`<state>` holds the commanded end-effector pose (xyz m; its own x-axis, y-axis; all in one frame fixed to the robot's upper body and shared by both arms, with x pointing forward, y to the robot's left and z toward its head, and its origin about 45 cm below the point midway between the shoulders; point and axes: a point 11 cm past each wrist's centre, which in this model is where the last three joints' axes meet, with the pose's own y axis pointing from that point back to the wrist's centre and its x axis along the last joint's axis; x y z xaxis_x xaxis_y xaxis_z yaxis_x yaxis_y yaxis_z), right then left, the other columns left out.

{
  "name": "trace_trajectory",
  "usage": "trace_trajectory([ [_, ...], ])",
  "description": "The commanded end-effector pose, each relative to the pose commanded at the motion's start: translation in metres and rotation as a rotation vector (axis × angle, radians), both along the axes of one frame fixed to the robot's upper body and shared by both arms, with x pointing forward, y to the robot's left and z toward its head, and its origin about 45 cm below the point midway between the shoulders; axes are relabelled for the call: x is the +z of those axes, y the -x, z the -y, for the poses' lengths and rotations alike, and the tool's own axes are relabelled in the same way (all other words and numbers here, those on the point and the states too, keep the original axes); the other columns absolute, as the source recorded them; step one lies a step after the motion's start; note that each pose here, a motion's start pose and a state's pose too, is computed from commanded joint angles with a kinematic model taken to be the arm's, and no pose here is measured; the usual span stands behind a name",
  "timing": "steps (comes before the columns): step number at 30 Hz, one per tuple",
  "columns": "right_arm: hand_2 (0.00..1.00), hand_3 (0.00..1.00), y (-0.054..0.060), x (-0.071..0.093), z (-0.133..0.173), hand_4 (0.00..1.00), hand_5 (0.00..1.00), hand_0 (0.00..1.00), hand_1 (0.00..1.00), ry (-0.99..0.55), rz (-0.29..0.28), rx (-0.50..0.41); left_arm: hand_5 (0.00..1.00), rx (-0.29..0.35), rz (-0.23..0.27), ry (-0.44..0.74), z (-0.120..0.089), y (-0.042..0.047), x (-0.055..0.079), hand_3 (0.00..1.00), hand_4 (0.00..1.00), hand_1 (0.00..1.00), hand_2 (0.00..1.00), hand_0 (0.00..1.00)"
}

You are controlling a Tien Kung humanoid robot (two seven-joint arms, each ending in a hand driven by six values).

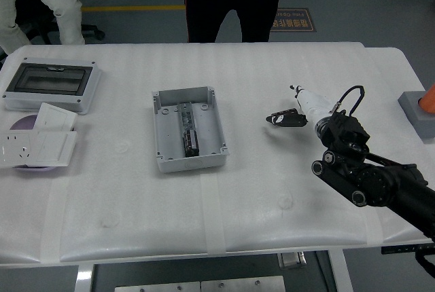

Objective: Pick up the battery,place it into the box

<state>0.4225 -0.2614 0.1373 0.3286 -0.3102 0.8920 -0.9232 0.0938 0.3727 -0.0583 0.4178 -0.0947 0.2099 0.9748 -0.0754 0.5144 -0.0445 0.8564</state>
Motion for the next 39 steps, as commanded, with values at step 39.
trace_trajectory([
  [39,0.785,0.916,0.016,-0.008,-0.018,0.913,0.741,0.874,0.675,0.095,0.051,-0.018,0.002,0.005,0.025,0.001,0.002,-0.0031,-0.002,0.491,0.026,0.565,0.484,0.531],
])
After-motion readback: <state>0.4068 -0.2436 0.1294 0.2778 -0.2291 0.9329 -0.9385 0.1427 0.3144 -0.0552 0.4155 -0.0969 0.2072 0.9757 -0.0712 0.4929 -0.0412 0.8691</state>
